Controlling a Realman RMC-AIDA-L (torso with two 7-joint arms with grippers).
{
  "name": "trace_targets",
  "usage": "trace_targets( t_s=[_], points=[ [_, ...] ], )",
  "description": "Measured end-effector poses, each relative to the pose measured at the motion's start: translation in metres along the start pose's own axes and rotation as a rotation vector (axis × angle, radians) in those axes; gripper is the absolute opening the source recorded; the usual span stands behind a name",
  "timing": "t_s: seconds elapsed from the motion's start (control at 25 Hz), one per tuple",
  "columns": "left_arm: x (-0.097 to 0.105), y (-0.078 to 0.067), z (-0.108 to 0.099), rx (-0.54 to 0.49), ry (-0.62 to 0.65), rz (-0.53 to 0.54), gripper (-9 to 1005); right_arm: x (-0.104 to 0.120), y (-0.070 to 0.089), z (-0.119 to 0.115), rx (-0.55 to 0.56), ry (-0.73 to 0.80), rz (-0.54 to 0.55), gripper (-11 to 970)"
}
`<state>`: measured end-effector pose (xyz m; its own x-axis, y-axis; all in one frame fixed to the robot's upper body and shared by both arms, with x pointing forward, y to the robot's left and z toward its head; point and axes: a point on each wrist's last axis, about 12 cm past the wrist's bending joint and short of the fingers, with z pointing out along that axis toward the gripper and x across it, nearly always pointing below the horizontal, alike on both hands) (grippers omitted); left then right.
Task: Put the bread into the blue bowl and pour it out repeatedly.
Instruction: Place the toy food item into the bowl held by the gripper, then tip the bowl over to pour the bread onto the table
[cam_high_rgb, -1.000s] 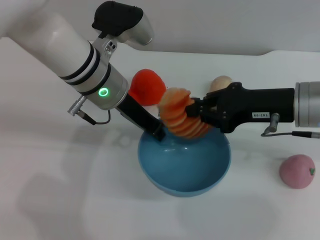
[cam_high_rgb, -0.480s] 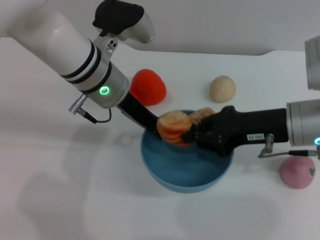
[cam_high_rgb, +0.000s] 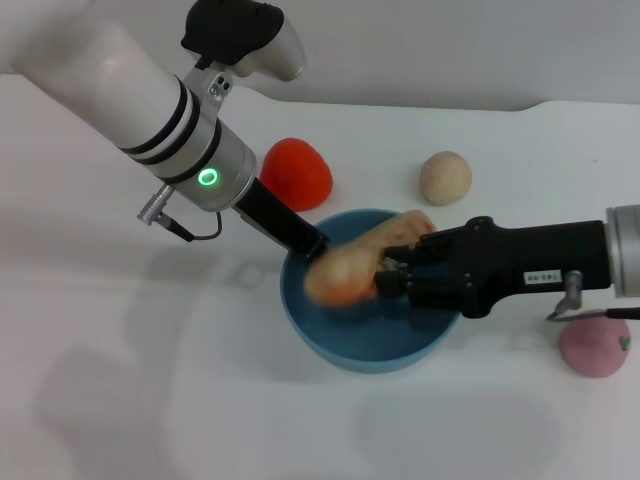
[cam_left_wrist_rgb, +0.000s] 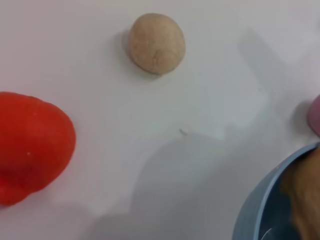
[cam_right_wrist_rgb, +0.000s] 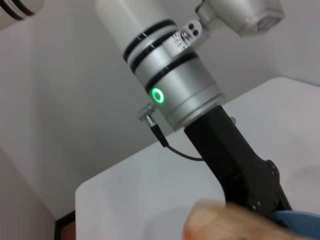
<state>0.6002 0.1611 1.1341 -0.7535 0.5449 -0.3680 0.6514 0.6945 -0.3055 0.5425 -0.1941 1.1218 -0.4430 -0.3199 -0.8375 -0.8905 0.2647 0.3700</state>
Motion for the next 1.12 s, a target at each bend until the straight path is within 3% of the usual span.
trace_targets(
  t_s=[0.48, 0.72, 0.88, 1.12],
  points=[
    [0.0, 0.005, 0.003, -0.017, -0.013, -0.014, 12, -0.004, -0.001, -0.028, 0.042, -0.095, 0.017, 361],
    [-0.003, 0.006, 0.002, -0.03, -0.033, -0.012, 12, -0.007, -0.008, -0.063, 0.126, -0.275, 0.056, 361],
    [-0.007, 0.009, 0.002, -0.053, -0.078, -0.015, 12, 0.009, -0.016, -0.096, 0.238, -0.393, 0.133, 360],
    [-0.015, 0.017, 0.005, -0.115, -0.18, -0.012, 13, 0.055, -0.02, -0.13, 0.345, -0.552, 0.325, 360]
  ],
)
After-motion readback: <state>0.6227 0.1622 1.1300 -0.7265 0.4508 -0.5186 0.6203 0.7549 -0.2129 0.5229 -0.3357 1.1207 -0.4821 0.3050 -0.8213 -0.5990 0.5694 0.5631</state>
